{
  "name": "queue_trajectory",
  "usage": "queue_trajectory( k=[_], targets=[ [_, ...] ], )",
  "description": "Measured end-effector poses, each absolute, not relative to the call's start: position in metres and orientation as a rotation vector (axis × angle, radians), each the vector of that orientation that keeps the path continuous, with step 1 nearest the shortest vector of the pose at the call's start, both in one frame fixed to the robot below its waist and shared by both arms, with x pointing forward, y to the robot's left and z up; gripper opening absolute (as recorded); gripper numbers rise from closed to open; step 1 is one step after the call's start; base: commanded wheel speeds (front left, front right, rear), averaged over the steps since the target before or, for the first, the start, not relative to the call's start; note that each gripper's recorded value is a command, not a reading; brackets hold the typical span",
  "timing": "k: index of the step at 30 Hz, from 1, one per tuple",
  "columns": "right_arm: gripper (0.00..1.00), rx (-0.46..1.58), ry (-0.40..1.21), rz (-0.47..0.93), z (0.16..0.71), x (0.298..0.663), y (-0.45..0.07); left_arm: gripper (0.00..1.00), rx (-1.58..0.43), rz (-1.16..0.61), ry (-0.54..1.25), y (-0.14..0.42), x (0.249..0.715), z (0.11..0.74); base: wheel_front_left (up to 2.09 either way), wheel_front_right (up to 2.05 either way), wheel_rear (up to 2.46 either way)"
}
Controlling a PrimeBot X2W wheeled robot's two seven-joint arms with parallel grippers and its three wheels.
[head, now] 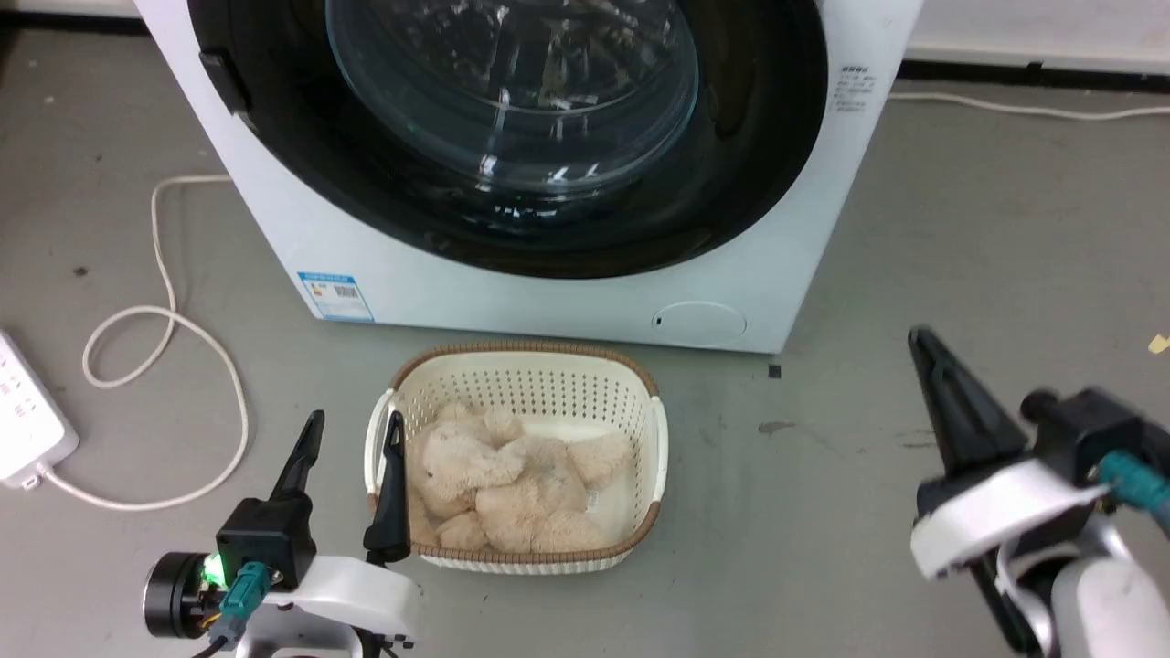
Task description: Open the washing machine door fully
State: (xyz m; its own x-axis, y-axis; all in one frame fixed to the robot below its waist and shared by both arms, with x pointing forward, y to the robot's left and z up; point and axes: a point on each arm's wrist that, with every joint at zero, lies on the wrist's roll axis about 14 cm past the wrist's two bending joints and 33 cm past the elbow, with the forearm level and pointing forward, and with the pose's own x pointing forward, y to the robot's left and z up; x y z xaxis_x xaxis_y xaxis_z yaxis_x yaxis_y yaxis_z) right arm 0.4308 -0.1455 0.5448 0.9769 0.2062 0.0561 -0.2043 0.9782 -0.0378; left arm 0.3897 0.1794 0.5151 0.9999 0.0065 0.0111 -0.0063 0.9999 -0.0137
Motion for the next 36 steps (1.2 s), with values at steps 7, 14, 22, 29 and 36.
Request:
queue_trajectory(
  k=[7,14,22,29,36],
  targets=[
    [0.0,0.096,-0.061,0.195,0.556,0.465,-0.149,1.0,-0.029,0.018,-0.01,0.183,0.396,0.511,0.0,0.0,0.0],
    [0.0,0.255,-0.004,0.17,0.554,0.5,-0.153,1.0,-0.041,0.038,-0.009,0.188,0.399,0.507,0.0,0.0,0.0],
    [0.0,0.435,0.064,0.163,0.555,0.542,-0.151,1.0,-0.042,0.063,-0.01,0.197,0.4,0.504,0.0,0.0,0.0],
    [0.0,0.577,0.122,0.161,0.554,0.575,-0.148,1.0,-0.048,0.077,-0.017,0.201,0.401,0.503,0.0,0.0,0.0],
    [0.0,0.708,0.197,0.169,0.551,0.605,-0.141,1.0,-0.054,0.094,-0.017,0.206,0.402,0.5,0.0,0.0,0.0]
  ],
)
